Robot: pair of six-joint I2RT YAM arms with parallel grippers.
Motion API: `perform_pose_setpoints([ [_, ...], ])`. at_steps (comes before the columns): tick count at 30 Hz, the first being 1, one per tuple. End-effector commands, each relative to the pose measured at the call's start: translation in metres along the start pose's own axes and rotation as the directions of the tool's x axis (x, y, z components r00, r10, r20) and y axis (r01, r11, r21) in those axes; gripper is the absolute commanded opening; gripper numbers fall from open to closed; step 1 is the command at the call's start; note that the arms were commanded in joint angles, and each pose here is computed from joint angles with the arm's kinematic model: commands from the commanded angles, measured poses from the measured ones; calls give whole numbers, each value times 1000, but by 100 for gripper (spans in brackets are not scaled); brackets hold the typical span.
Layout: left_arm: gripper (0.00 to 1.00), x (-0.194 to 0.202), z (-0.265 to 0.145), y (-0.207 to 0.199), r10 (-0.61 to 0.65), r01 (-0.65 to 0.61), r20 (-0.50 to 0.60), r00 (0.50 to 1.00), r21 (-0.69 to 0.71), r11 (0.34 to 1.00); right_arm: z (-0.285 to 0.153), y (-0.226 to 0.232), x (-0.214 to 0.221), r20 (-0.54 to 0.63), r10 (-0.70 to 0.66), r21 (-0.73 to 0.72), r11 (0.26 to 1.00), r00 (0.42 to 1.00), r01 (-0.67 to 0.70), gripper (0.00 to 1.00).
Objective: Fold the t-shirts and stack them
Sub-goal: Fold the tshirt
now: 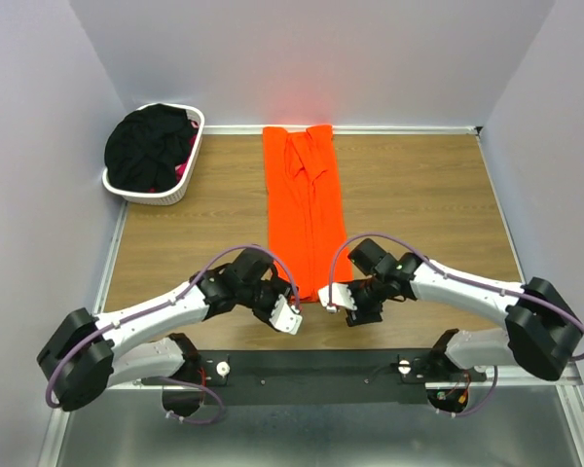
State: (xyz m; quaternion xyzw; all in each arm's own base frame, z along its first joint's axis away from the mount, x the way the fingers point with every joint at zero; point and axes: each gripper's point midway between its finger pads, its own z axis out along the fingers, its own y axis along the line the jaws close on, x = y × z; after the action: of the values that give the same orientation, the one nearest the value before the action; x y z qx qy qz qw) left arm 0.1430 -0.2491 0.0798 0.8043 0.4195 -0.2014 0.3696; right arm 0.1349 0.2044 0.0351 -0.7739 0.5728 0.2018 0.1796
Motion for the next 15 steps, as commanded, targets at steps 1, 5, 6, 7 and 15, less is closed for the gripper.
perform_pose_setpoints([
  [1, 65, 10, 13, 11, 51, -52, -36, 998, -35, 998, 12, -28, 9, -50, -105, 92, 990, 993, 109, 64],
  [5, 65, 21, 21, -2, 26, -26, -54, 998, 6, 1000, 17, -30, 18, -82, -93, 99, 990, 992, 101, 61],
  [6, 65, 22, 21, -4, 24, -23, -56, 998, 9, 1000, 18, -27, 21, -88, -91, 97, 990, 992, 99, 61],
  [7, 65, 23, 21, -6, 24, -23, -56, 998, 9, 1000, 14, -27, 20, -84, -88, 112, 989, 993, 97, 60],
  [15, 65, 26, 21, -13, 23, -23, -57, 998, 11, 1000, -20, -30, -4, -18, -120, 207, 971, 993, 121, 58],
])
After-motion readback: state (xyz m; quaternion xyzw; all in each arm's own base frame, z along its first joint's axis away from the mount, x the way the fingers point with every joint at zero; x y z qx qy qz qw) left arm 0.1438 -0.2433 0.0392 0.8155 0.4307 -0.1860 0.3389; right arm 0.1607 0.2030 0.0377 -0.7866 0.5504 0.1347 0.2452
